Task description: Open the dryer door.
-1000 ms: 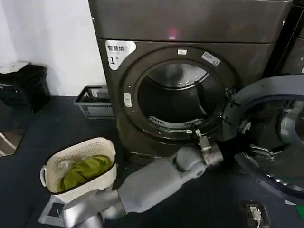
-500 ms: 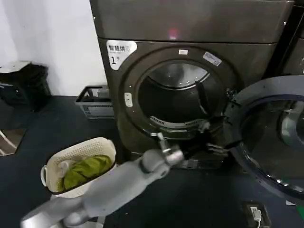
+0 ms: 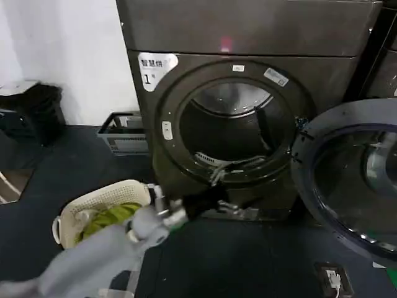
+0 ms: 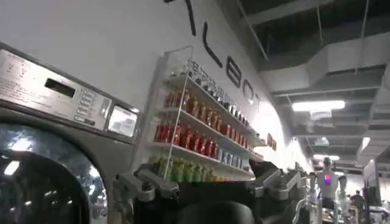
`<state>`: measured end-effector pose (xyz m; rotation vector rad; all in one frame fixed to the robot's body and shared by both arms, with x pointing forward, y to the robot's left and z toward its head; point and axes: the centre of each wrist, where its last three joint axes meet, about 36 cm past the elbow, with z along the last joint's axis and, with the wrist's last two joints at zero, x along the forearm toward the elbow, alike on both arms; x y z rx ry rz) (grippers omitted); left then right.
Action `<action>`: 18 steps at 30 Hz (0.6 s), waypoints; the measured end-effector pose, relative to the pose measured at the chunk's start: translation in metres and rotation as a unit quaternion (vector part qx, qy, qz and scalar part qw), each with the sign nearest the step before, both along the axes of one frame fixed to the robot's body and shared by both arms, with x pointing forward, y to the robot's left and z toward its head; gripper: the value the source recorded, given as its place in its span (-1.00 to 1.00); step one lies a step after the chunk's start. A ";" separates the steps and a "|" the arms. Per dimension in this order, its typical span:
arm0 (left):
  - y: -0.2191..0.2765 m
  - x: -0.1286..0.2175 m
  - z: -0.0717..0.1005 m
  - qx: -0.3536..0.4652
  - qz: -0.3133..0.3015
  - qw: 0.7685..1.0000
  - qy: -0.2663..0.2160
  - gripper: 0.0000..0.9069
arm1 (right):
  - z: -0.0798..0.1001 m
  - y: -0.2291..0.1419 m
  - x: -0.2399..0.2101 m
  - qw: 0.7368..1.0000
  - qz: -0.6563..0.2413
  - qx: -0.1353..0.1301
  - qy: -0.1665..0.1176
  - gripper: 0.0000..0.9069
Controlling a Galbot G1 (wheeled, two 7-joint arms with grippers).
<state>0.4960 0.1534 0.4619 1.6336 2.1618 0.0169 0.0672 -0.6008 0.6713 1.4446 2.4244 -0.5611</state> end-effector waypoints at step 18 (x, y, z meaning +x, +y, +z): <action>0.137 -0.063 0.006 0.167 0.072 0.983 -0.035 1.00 | 0.012 0.006 -0.007 0.998 -0.037 -0.041 0.012 1.00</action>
